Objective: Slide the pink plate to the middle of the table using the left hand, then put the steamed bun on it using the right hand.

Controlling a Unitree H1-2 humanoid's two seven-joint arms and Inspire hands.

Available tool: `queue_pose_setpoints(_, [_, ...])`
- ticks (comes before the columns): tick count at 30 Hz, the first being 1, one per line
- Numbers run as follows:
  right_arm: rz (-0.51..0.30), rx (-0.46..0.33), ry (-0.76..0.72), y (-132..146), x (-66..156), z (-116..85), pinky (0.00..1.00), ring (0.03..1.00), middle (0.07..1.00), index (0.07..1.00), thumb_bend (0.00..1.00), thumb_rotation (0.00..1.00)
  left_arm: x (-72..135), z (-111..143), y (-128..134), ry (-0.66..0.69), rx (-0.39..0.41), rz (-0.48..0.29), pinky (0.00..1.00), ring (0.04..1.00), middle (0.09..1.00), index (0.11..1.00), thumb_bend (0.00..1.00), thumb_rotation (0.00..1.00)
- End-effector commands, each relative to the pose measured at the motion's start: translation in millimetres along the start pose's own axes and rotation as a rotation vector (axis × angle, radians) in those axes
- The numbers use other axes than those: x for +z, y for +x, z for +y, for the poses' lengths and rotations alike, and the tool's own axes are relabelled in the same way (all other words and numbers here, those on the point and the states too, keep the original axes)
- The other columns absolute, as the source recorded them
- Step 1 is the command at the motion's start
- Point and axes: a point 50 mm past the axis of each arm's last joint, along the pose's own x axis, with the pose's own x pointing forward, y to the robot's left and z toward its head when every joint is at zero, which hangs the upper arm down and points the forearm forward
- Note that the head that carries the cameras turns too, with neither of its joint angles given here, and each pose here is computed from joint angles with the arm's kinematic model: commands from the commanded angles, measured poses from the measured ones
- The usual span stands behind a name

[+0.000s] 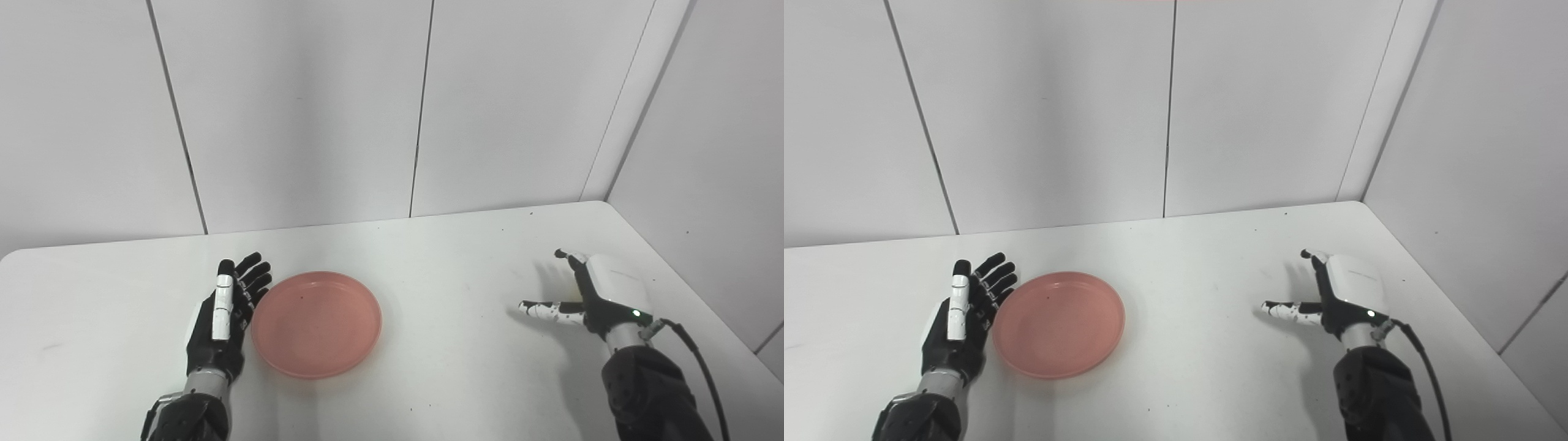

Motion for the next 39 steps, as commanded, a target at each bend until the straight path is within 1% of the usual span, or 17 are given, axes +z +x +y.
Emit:
queue_pose_setpoints(1, [0.018, -0.083, -0.047, 15.0, -0.4, -25.3, 0.74, 0.821, 0.824, 0.801, 1.00, 0.57, 6.4, -4.5, 6.3, 0.011, -0.018, -0.020, 0.87, 0.841, 0.810, 0.766, 0.78, 0.93])
queue_pose_setpoints(5, [0.053, -0.076, -0.088, 21.4, -4.9, -26.6, 0.89, 0.844, 0.825, 0.796, 1.00, 0.55, 5.8, -5.9, 6.4, 0.013, -0.019, -0.019, 0.87, 0.838, 0.806, 0.759, 0.77, 0.93])
queue_pose_setpoints(9, [0.079, -0.063, -0.122, 26.3, -12.0, -24.5, 0.98, 0.861, 0.827, 0.797, 1.00, 0.56, 5.0, -6.1, 6.6, 0.017, -0.027, -0.017, 0.87, 0.842, 0.812, 0.759, 0.78, 0.94])
queue_pose_setpoints(11, [0.087, -0.056, -0.134, 27.4, -14.4, -23.8, 1.00, 0.867, 0.830, 0.800, 1.00, 0.57, 4.9, -6.2, 6.7, 0.018, -0.027, -0.015, 0.87, 0.842, 0.809, 0.757, 0.78, 0.94])
queue_pose_setpoints(17, [0.120, -0.029, -0.164, 32.1, -27.2, -16.4, 0.99, 0.868, 0.834, 0.798, 1.00, 0.62, 4.5, -6.1, 7.1, 0.022, -0.028, -0.013, 0.87, 0.843, 0.811, 0.759, 0.78, 0.94])
queue_pose_setpoints(18, [0.127, -0.021, -0.173, 32.2, -29.7, -15.0, 0.98, 0.876, 0.844, 0.797, 1.00, 0.65, 4.4, -5.9, 7.2, 0.023, -0.028, -0.013, 0.87, 0.841, 0.806, 0.761, 0.78, 0.94])
queue_pose_setpoints(20, [0.139, -0.007, -0.180, 31.7, -33.0, -13.8, 0.96, 0.884, 0.855, 0.794, 1.00, 0.67, 4.1, -5.4, 7.6, 0.022, -0.026, -0.010, 0.87, 0.838, 0.803, 0.760, 0.78, 0.94])
queue_pose_setpoints(26, [0.156, 0.025, -0.184, 29.0, -39.2, -18.4, 0.96, 0.882, 0.853, 0.785, 1.00, 0.65, 3.9, -4.9, 8.3, 0.025, -0.028, -0.006, 0.87, 0.840, 0.807, 0.762, 0.78, 0.93])
queue_pose_setpoints(29, [0.163, 0.042, -0.182, 29.0, -41.9, -21.9, 0.96, 0.875, 0.855, 0.791, 1.00, 0.60, 3.3, -4.8, 8.6, 0.024, -0.029, 0.000, 0.87, 0.841, 0.808, 0.764, 0.79, 0.93])
queue_pose_setpoints(34, [0.170, 0.053, -0.176, 30.1, -44.9, -22.9, 0.92, 0.861, 0.854, 0.792, 1.00, 0.56, 2.5, -4.9, 9.1, 0.024, -0.031, 0.001, 0.86, 0.839, 0.807, 0.760, 0.78, 0.93])
queue_pose_setpoints(39, [0.173, 0.056, -0.176, 29.8, -46.3, -21.5, 0.90, 0.857, 0.854, 0.793, 1.00, 0.57, 3.0, -5.6, 8.8, 0.021, -0.029, 0.003, 0.86, 0.837, 0.808, 0.761, 0.78, 0.93])
